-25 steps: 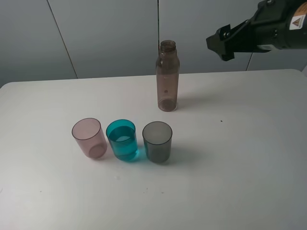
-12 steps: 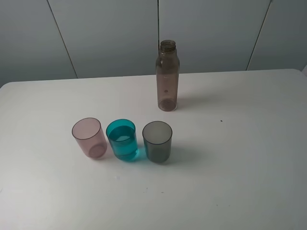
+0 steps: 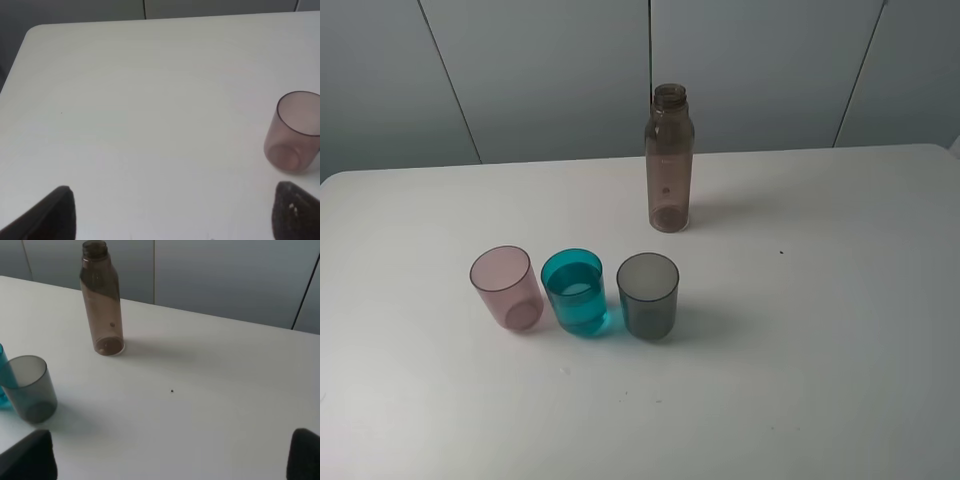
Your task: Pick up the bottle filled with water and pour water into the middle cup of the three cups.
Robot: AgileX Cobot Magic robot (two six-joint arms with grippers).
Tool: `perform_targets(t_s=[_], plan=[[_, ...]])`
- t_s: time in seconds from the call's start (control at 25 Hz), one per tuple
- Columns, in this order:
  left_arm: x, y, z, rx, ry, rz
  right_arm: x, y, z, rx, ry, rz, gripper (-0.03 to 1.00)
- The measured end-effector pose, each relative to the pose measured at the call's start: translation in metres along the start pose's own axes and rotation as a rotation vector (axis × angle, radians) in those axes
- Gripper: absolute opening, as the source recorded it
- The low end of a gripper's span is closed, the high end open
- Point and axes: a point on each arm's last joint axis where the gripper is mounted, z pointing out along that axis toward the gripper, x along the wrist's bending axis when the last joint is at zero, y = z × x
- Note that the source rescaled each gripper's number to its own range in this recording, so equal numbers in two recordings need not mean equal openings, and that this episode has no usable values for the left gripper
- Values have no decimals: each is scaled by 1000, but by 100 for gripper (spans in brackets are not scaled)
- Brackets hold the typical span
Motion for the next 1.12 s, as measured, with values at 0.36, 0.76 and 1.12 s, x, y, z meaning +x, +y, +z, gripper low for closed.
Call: perform_targets(t_s=[0.36,0.76,1.12], plan=[[0,0,0,0,0,-4,5,-20,33,86,38,20,100],[0,0,0,0,0,-4,7,-22,38,71,57,36,100],[0,0,0,0,0,-4,7,-21,39,66,-174,165,100]])
